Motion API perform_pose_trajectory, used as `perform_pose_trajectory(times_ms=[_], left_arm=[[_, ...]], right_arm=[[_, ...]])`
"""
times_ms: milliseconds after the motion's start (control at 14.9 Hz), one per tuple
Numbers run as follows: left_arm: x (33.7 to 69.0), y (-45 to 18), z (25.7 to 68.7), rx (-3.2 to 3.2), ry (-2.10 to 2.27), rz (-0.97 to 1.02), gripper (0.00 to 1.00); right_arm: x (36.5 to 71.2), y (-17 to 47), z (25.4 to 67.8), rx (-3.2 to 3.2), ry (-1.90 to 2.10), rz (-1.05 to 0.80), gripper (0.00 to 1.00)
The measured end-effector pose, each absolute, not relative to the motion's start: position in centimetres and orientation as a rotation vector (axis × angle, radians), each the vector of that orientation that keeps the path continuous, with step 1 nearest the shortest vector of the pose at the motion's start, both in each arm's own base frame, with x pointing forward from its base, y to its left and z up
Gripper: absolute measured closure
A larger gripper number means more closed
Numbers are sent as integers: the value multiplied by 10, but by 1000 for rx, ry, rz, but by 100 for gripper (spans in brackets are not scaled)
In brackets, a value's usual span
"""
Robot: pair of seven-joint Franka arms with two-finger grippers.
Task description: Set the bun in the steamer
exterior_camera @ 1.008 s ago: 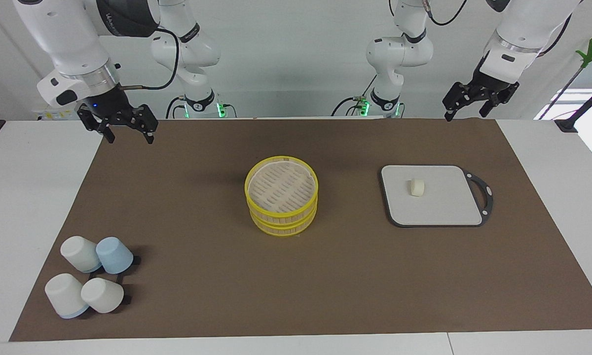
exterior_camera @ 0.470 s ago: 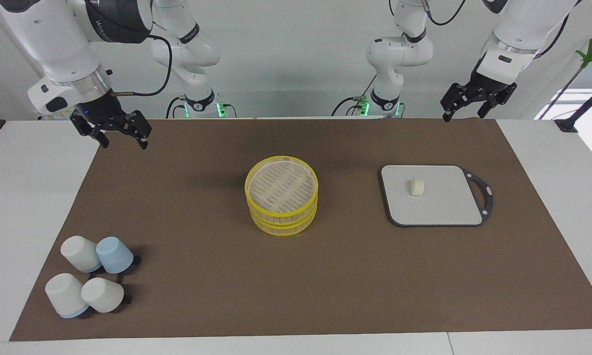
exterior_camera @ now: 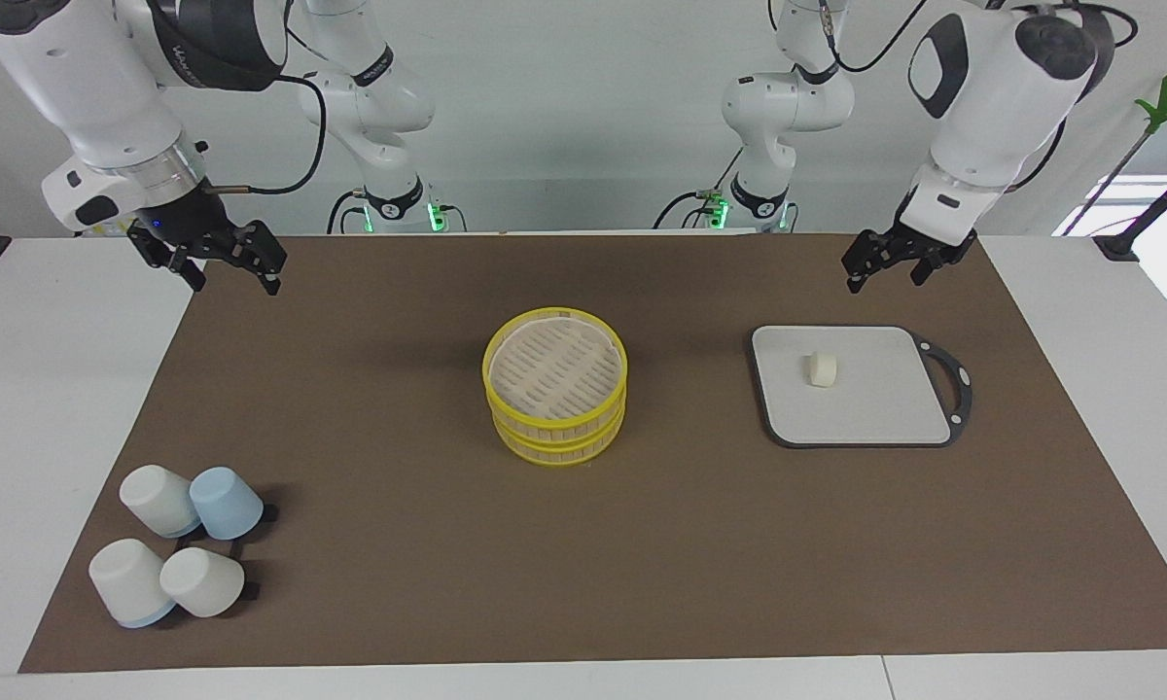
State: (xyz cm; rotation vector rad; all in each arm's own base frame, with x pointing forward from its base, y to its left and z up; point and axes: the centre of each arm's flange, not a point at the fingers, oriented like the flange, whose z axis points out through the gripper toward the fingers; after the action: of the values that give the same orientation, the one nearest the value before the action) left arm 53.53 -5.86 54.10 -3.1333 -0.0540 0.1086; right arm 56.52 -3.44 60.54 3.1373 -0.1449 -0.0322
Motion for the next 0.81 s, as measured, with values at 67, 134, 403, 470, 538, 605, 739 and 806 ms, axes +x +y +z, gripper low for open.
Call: perform_pose_trajectory(times_ms=[67, 134, 403, 470, 538, 605, 739, 806], left_arm=[[533, -57, 522, -3131, -26, 134, 0], [530, -56, 508, -3130, -11, 154, 0], [520, -53, 445, -3132, 7, 134, 0], [518, -49, 429, -3135, -2, 109, 0], [518, -43, 413, -3137, -14, 101, 0], [518, -37, 401, -3137, -22, 108, 0], [519, -33, 386, -3137, -24, 131, 0], [519, -35, 382, -3136, -18, 137, 0]], right_arm=[[567, -32, 605, 3138, -120, -14, 0], [570, -29, 602, 3139, -81, 25, 0], [581, 24, 574, 3155, 87, 95, 0], [584, 46, 565, 3159, 97, 93, 0], [587, 70, 556, 3162, 99, 93, 0], [590, 95, 548, 3167, 88, 98, 0], [597, 152, 529, 3178, 17, 91, 0], [602, 178, 524, 3181, -18, 86, 0]])
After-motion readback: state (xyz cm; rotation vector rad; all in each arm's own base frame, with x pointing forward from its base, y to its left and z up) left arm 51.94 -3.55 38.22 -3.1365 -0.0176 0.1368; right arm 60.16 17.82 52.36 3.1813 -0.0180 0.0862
